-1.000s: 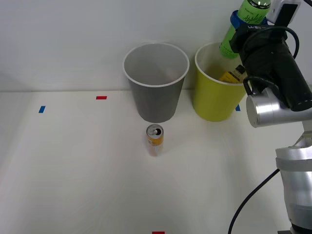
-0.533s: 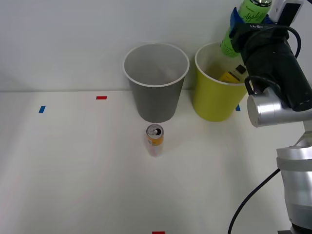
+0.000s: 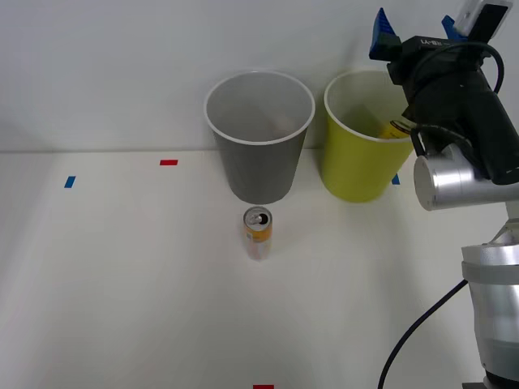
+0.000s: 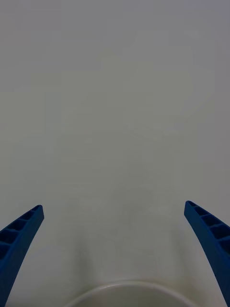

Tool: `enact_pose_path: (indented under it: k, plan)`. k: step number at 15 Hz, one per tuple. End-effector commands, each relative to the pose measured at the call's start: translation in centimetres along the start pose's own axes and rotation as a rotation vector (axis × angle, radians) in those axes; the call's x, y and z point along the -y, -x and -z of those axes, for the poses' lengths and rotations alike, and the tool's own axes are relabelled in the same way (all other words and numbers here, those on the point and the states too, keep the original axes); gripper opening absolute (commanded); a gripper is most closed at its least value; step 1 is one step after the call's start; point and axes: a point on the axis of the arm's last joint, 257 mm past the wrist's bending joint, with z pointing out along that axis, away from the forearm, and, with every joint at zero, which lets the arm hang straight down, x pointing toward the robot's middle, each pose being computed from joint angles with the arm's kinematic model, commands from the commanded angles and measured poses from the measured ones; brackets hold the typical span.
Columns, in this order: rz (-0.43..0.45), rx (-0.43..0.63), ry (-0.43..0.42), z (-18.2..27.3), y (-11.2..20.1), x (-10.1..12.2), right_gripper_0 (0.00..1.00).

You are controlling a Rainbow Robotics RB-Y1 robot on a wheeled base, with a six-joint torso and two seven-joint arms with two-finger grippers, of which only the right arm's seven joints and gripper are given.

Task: Put cans in the gray bin, plastic bottles in the light green bin

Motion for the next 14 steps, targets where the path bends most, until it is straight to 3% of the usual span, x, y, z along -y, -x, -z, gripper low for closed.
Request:
enact_pose_path:
  k: [1, 14]
  plan:
    - [-0.012, 0.004, 0.003, 0.05, 0.09, -0.03, 1.00]
    - [-0.041, 0.032, 0.013, 0.30, 0.61, 0.13, 1.00]
